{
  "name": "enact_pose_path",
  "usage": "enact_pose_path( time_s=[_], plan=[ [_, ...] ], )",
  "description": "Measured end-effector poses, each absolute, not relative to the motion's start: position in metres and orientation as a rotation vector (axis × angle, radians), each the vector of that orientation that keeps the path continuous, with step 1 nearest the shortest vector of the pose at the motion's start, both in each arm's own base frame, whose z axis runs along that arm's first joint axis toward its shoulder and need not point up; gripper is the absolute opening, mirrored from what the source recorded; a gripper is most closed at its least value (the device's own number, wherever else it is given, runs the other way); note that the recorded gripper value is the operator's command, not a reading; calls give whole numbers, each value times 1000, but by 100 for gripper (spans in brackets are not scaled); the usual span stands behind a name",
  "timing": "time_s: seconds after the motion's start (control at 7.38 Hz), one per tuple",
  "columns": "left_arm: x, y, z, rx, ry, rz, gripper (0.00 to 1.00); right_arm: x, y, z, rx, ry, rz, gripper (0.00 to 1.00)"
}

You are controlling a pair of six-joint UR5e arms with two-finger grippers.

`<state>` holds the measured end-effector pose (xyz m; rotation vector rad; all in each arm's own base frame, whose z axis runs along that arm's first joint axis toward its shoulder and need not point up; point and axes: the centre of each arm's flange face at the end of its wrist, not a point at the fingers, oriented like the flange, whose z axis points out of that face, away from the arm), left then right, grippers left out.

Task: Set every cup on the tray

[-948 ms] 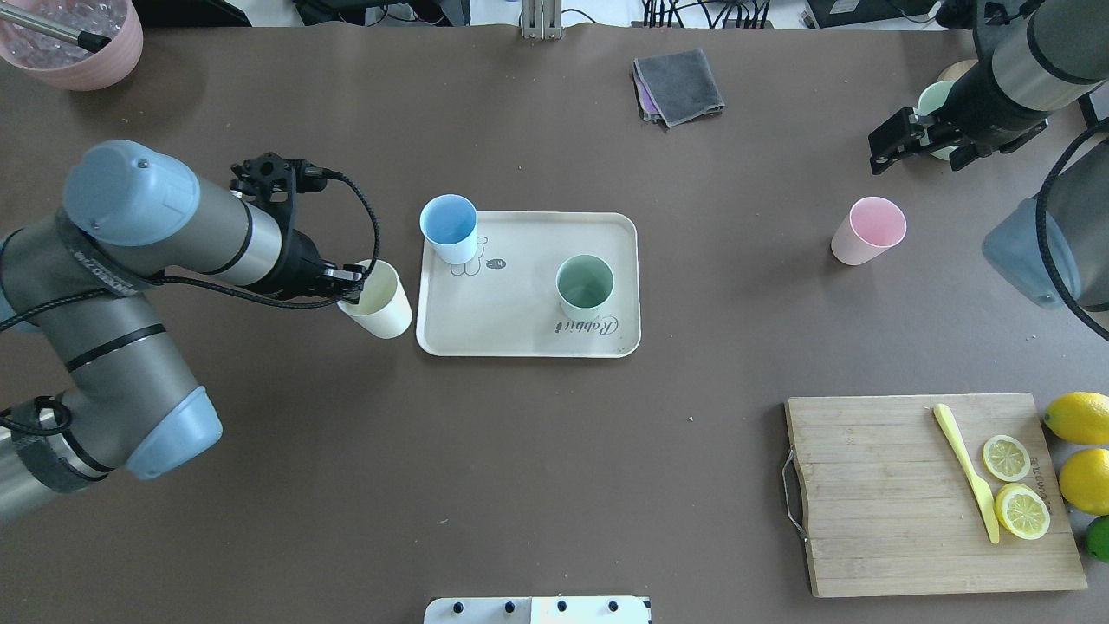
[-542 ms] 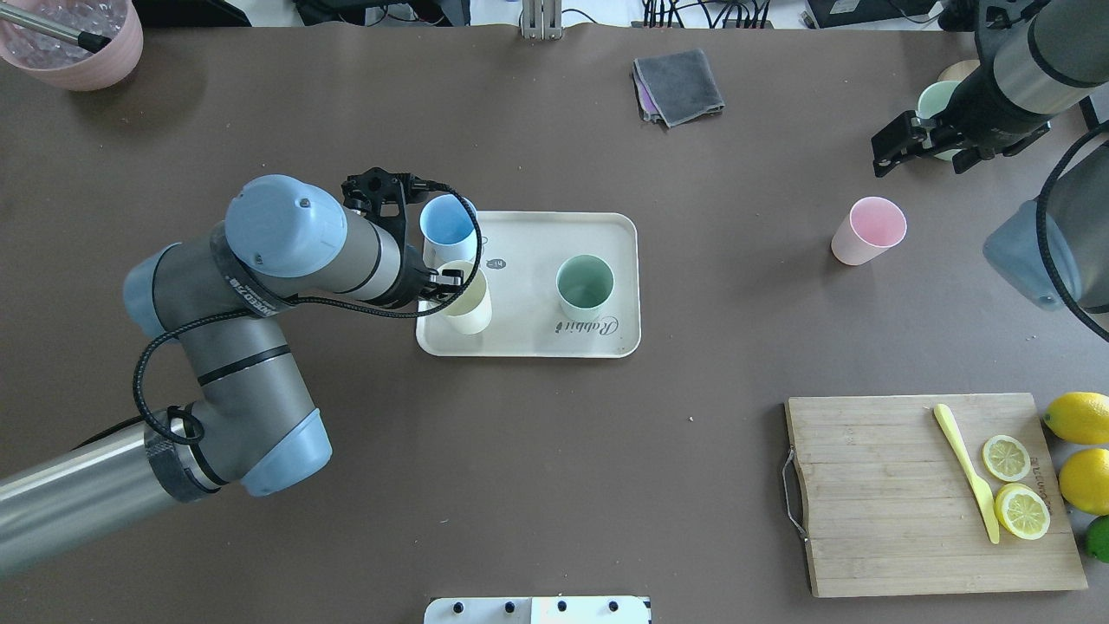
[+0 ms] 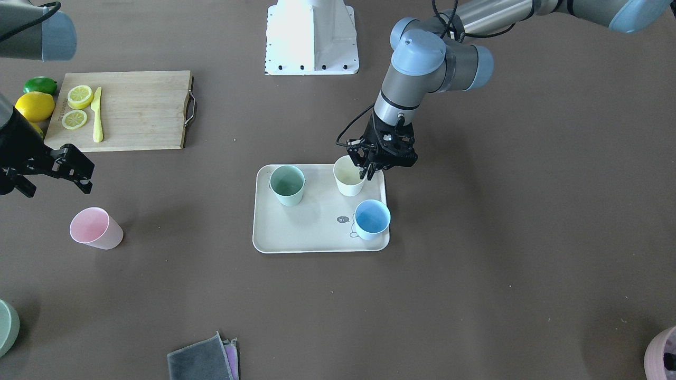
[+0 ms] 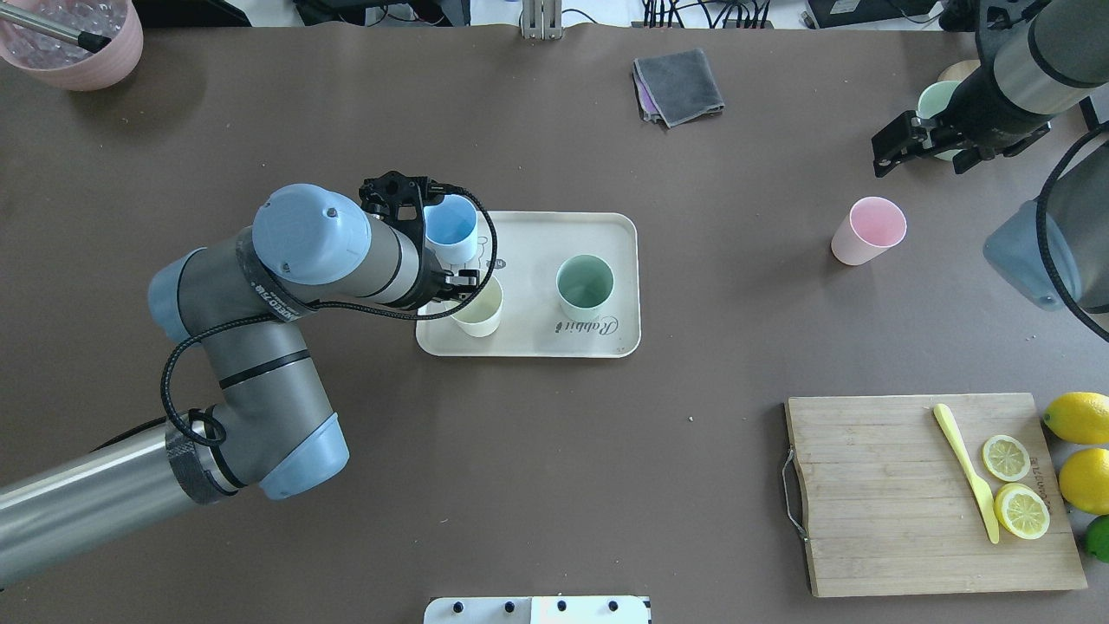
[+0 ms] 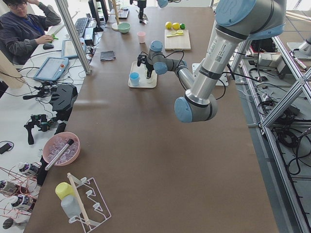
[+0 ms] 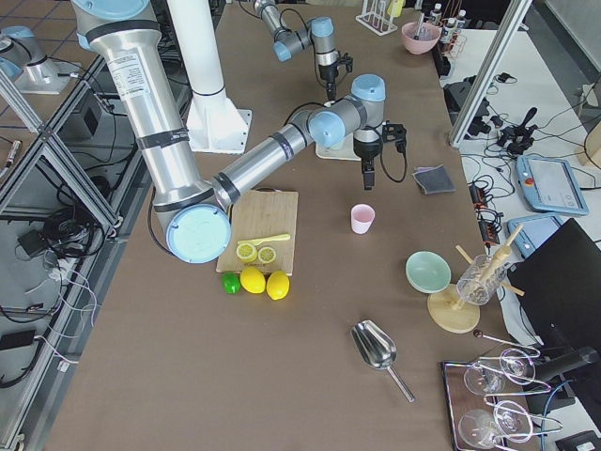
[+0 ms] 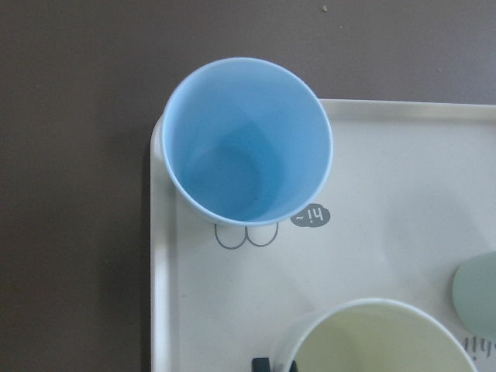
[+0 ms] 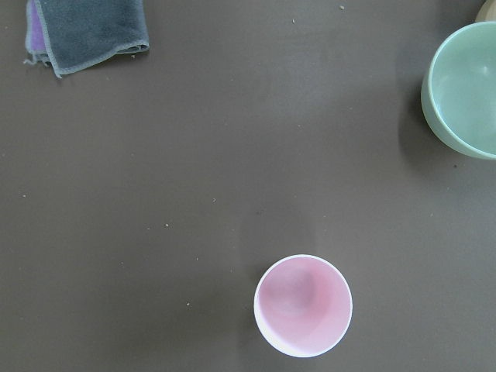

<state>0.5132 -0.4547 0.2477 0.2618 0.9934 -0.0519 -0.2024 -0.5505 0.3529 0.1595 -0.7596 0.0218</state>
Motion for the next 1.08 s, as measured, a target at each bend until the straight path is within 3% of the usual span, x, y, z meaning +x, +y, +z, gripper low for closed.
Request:
enact_pose_path(
  time_s=[0.27,0.54,1.08],
  plan=[
    [492,-464,240,268,1001,-63,97,-202,-550,356,155,-757,22,100],
    [400,-511,232,225,969,-43,97,-204,-552,369,136,-742,23,100],
    [225,-549,325,280,828,151,98,-219,-564,437,145,-747,9,98]
  ],
)
